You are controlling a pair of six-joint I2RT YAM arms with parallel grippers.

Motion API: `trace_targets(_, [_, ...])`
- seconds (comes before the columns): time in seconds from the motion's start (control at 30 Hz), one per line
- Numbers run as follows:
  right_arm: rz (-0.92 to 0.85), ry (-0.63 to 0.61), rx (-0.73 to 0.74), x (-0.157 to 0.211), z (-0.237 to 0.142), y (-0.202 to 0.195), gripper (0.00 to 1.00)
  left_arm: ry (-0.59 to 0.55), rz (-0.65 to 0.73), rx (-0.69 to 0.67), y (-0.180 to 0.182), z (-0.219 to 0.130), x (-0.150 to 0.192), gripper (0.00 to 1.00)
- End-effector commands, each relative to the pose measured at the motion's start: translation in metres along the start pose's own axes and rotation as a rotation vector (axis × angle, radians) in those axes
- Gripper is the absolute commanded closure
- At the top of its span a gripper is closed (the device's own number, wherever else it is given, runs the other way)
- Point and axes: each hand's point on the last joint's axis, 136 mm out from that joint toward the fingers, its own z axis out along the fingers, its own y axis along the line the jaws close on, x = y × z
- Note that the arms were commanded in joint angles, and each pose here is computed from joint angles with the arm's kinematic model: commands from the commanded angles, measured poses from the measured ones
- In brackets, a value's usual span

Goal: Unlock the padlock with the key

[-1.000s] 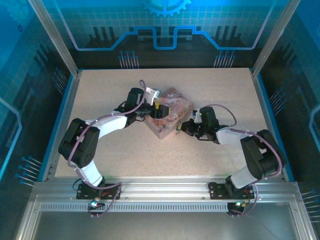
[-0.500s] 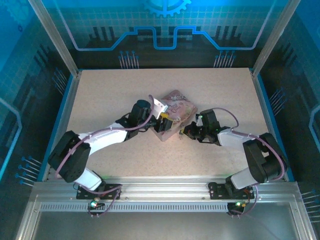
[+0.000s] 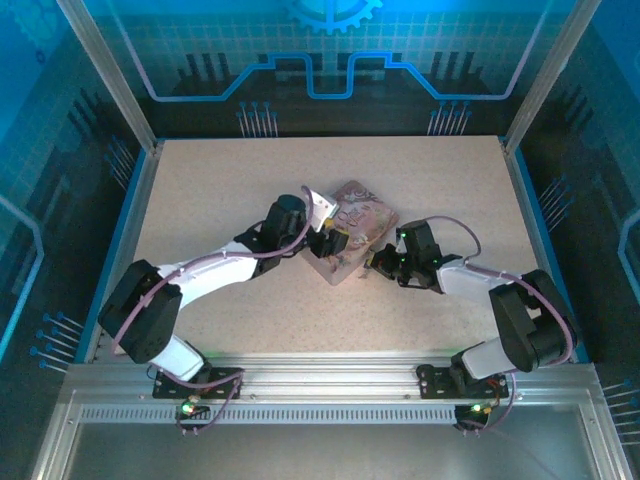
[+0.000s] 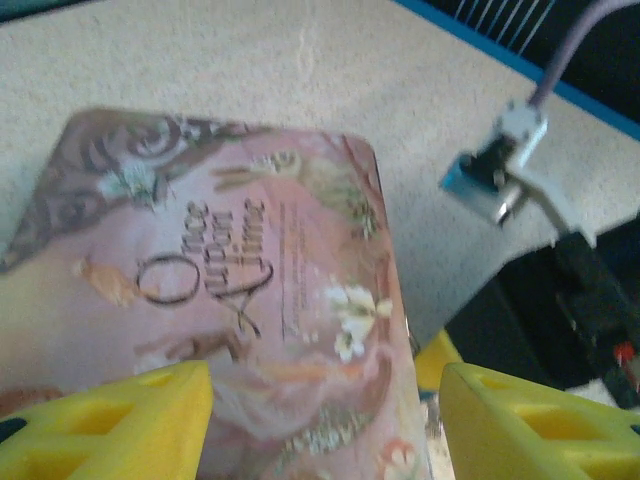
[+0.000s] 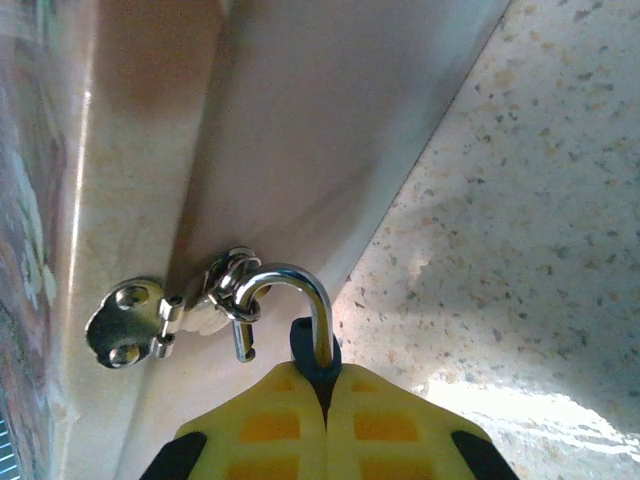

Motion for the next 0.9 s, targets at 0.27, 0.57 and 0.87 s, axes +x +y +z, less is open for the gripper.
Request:
trace_targets(0.27, [0.022,-0.158,-0.127,-0.016,-0.002,0.011,1.0,-0.077,-0.035,0.017,0.019,0.01,-0.047,0.37])
trace_targets(0.57, [0.109,-0.278,-0.078,-0.028,-0.02,0.006,1.0,-0.088,-0.081,0.026,0.043,0.023,-0.057,0.35])
trace_targets(0.87, [0.112,-0.277,-0.041,-0.033,-0.009,0.001,1.0,-0.067,-0.109,0.076,0.05,0.033,-0.044,0.35])
